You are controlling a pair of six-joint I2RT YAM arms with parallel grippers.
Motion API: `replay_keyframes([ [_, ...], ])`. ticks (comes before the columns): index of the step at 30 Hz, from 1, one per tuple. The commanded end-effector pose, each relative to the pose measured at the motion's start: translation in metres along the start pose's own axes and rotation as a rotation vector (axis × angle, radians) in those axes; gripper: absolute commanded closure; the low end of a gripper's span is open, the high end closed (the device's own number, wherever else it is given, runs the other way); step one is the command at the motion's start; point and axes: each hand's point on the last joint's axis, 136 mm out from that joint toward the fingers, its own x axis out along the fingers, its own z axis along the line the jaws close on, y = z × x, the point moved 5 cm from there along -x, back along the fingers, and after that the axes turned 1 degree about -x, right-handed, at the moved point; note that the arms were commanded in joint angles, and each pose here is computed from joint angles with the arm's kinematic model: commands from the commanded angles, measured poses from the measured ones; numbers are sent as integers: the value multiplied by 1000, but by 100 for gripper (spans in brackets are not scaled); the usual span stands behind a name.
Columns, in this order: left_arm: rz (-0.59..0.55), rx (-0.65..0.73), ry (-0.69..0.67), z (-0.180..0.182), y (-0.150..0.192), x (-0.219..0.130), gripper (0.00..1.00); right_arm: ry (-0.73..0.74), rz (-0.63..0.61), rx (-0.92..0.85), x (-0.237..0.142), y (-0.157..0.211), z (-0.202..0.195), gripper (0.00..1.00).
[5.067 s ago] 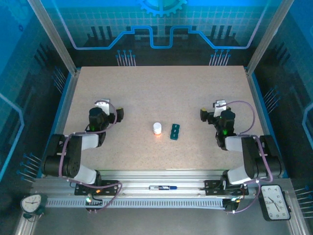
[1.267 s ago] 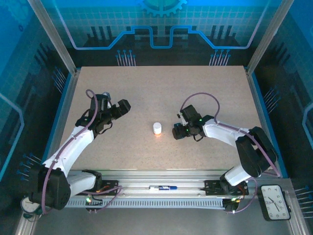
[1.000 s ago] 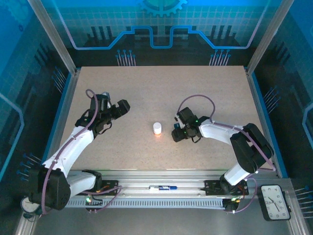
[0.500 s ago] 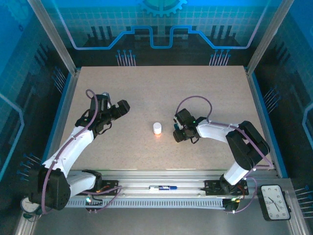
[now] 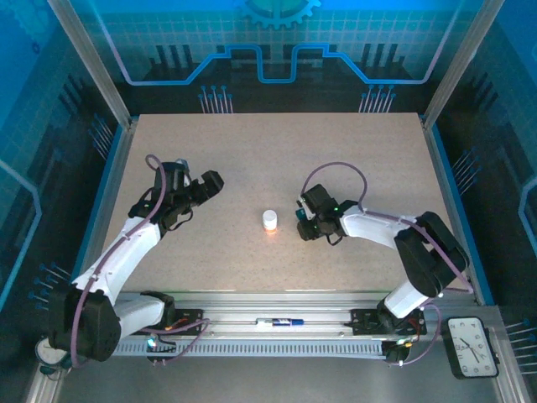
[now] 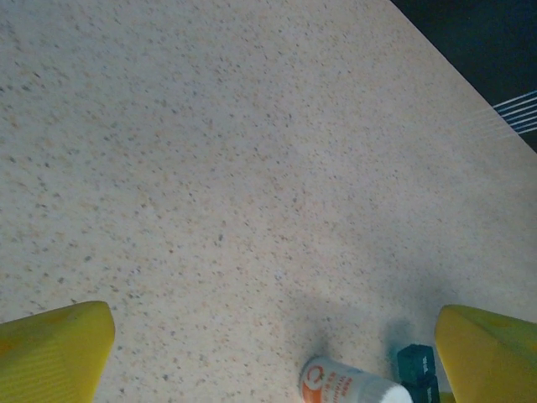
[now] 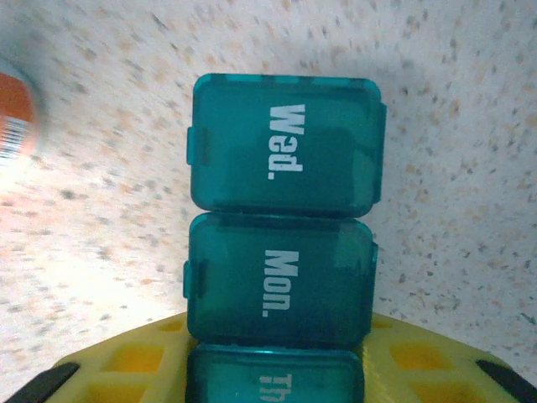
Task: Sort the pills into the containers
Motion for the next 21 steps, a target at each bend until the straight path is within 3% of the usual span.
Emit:
replay_keyframes([
  [1,35,-8,133,-30,-6,-11,1,-68,-123,33,-28,-21,2,65],
  [10,58,24,401,-112,-15,-28,1,-251,-347,76,-92,-73,1,65],
  [16,128,34,523,-161,-3,-22,1,-357,-397,94,-107,-98,13,65],
  [21,173,13,582,-179,10,-15,1,-414,-416,126,-109,-109,19,65],
])
